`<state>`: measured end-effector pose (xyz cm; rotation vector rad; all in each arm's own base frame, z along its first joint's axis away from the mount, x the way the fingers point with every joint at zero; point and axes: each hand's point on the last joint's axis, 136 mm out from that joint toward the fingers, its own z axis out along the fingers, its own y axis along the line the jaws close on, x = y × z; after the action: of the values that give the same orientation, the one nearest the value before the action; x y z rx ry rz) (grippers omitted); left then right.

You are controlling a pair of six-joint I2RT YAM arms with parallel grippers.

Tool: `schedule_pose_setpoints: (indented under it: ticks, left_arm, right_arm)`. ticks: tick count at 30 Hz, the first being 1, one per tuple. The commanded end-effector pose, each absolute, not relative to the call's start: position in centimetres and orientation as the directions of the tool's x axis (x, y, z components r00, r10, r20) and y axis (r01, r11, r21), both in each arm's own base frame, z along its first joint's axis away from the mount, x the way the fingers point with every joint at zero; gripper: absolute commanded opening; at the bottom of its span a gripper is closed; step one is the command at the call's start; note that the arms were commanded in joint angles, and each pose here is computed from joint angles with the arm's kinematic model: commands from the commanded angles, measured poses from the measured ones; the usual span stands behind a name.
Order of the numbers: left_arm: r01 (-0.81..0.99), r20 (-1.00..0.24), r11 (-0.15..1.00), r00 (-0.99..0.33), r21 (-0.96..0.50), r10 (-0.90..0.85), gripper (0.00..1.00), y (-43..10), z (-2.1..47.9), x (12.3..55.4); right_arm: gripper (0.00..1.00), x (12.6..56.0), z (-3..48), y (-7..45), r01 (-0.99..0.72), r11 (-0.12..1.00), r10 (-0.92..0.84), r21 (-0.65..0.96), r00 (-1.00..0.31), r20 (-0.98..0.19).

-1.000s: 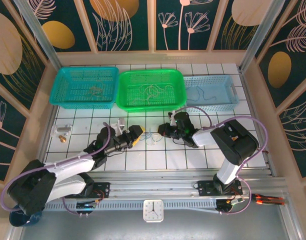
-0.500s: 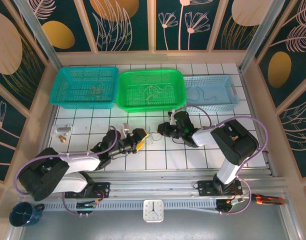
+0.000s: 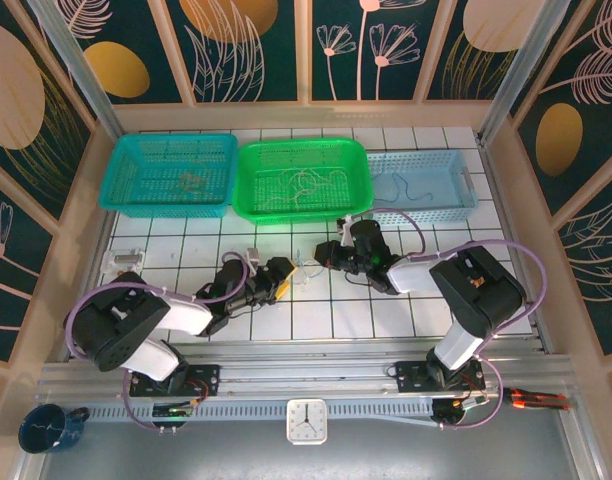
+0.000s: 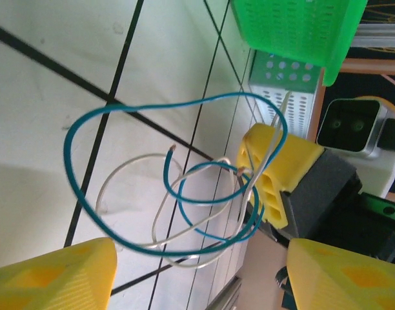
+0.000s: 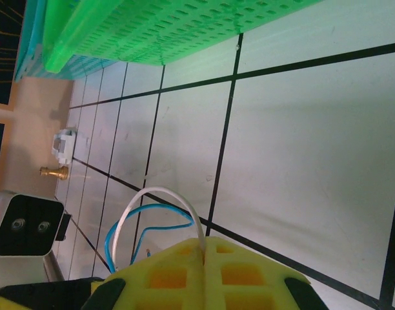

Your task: Untangle the cables

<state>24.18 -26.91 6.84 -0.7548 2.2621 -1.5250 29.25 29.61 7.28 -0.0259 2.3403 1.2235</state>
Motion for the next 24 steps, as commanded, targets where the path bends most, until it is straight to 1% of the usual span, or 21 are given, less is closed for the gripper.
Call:
schedule_pose_setpoints:
  ticks: [1,9,12,16,18,20,21,24]
  left_arm:
    - [-0.230,0.036,0.224,-0.770,-0.947,-0.637,0.67,-27.1,8.6,26.0]
    - [-0.244,0.029,0.211,-0.715,-0.947,-0.698,0.60,-25.7,8.0,27.2]
    - [-0.233,0.029,0.198,-0.713,-0.952,-0.701,0.52,-25.7,8.2,27.6]
    - [-0.213,0.013,0.198,-0.712,-0.957,-0.702,0.33,-25.8,8.5,28.1]
    - [-0.198,0.002,0.198,-0.712,-0.960,-0.702,0.20,-25.7,8.8,28.3]
    - [-0.178,-0.022,0.214,-0.717,-0.961,-0.697,0.02,-25.7,9.1,28.4]
    - [-0.164,-0.040,0.226,-0.720,-0.960,-0.693,0.00,-25.7,9.3,28.5]
    - [-0.107,-0.119,0.288,-0.735,-0.952,-0.667,0.00,-25.9,10.2,28.5]
  right_arm:
    - [0.00,29.1,7.9,29.3,-0.247,0.591,0.214,0.768,-0.870,-0.444]
    - [0.00,28.4,8.3,29.2,-0.252,0.585,0.210,0.771,-0.871,-0.444]
    - [0.00,28.2,8.3,29.3,-0.254,0.585,0.204,0.770,-0.873,-0.443]
    - [0.00,28.1,8.3,29.6,-0.258,0.585,0.199,0.769,-0.874,-0.444]
    - [0.00,28.1,8.0,29.6,-0.253,0.586,0.200,0.769,-0.875,-0.440]
    - [0.00,28.3,7.7,29.5,-0.248,0.592,0.203,0.767,-0.875,-0.440]
    - [0.00,28.3,7.6,29.5,-0.245,0.595,0.203,0.766,-0.876,-0.438]
    - [0.00,28.6,7.2,29.5,-0.240,0.600,0.206,0.763,-0.875,-0.438]
